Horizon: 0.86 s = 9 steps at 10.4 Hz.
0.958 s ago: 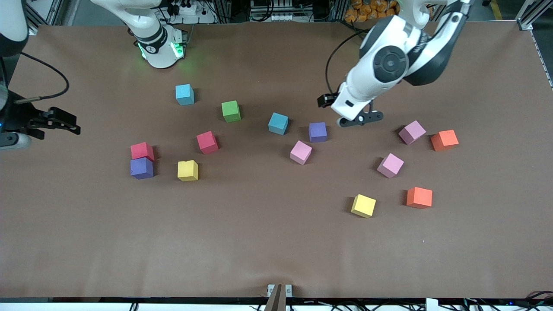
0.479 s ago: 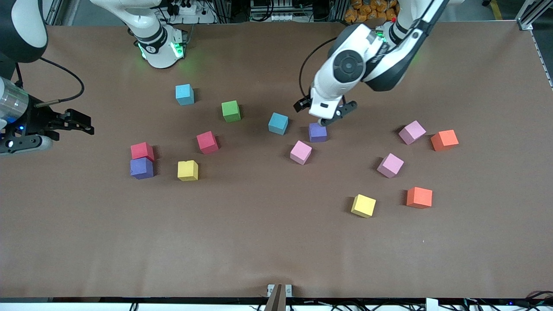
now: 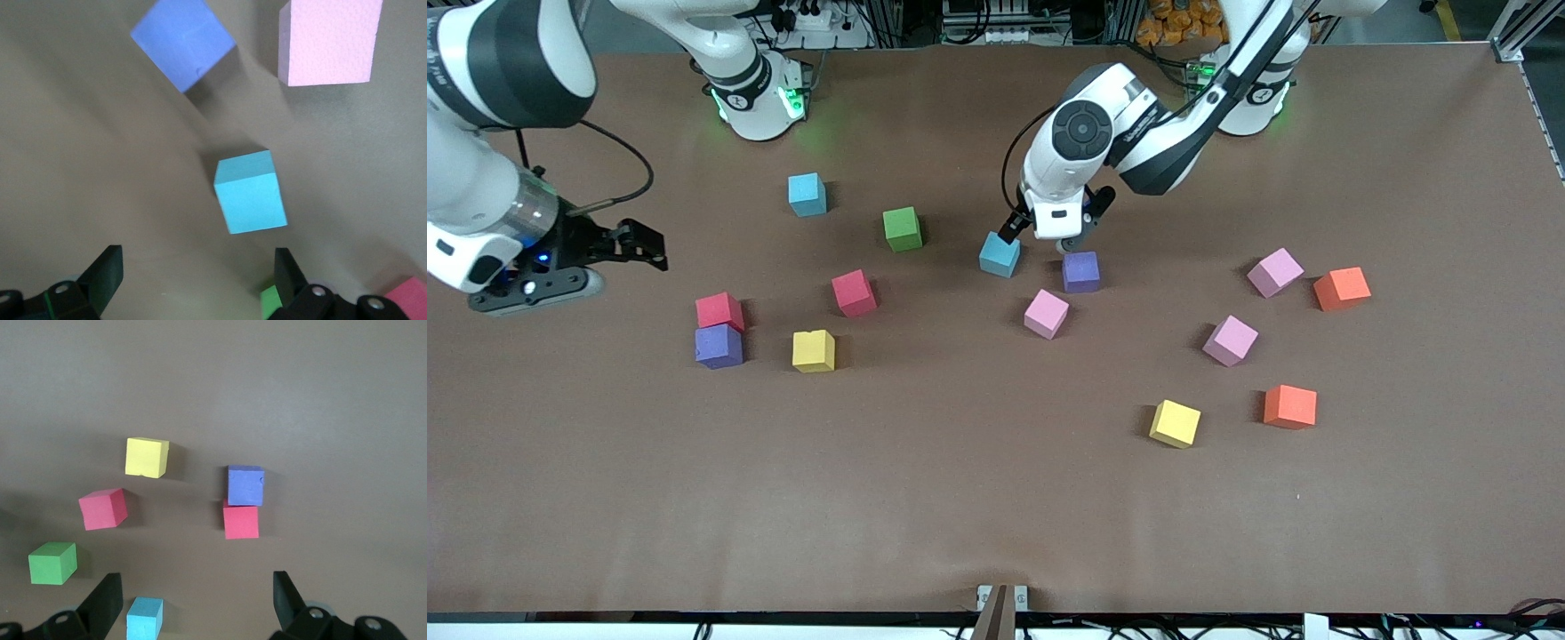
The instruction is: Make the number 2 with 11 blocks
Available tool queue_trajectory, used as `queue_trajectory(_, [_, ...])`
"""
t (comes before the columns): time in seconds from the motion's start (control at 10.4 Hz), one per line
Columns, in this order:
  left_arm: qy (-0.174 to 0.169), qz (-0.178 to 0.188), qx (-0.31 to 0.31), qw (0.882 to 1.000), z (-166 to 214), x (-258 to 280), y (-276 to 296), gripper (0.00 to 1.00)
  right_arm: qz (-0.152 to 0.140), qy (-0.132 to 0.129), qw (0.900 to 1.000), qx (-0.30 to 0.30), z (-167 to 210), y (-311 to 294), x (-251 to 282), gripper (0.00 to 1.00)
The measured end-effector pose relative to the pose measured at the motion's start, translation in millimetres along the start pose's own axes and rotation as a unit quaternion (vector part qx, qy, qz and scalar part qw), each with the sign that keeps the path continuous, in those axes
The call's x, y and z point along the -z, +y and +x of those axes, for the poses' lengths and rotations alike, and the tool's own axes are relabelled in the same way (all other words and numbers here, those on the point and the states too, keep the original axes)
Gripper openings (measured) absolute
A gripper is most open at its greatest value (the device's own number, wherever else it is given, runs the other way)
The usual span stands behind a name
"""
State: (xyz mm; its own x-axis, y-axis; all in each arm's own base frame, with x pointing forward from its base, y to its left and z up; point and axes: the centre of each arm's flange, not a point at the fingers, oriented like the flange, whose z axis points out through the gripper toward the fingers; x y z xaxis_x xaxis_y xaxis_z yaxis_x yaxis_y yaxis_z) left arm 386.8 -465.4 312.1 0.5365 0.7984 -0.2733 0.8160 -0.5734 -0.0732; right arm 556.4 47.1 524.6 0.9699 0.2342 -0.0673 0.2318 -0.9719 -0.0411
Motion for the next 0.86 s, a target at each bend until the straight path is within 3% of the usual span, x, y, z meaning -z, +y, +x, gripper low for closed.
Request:
queue_trajectory(0.29, [0.029, -0.038, 0.040, 0.998, -16.0, -43.7, -0.6, 1.00, -0.004, 0.019, 1.000, 0.006, -4.8, -8.3, -22.0, 1.00])
queue_trajectory(0.67, [0.042, -0.031, 0.051, 0.997, -4.4, -79.0, 4.7, 1.00, -0.006, 0.018, 1.000, -0.004, -29.0, -44.0, -64.6, 1.00])
queue_trajectory(0.86, [0.043, -0.037, 0.056, 0.997, -1.5, -78.9, 14.9, 1.00, 0.007, 0.029, 1.000, -0.006, -31.0, -59.3, -77.2, 1.00])
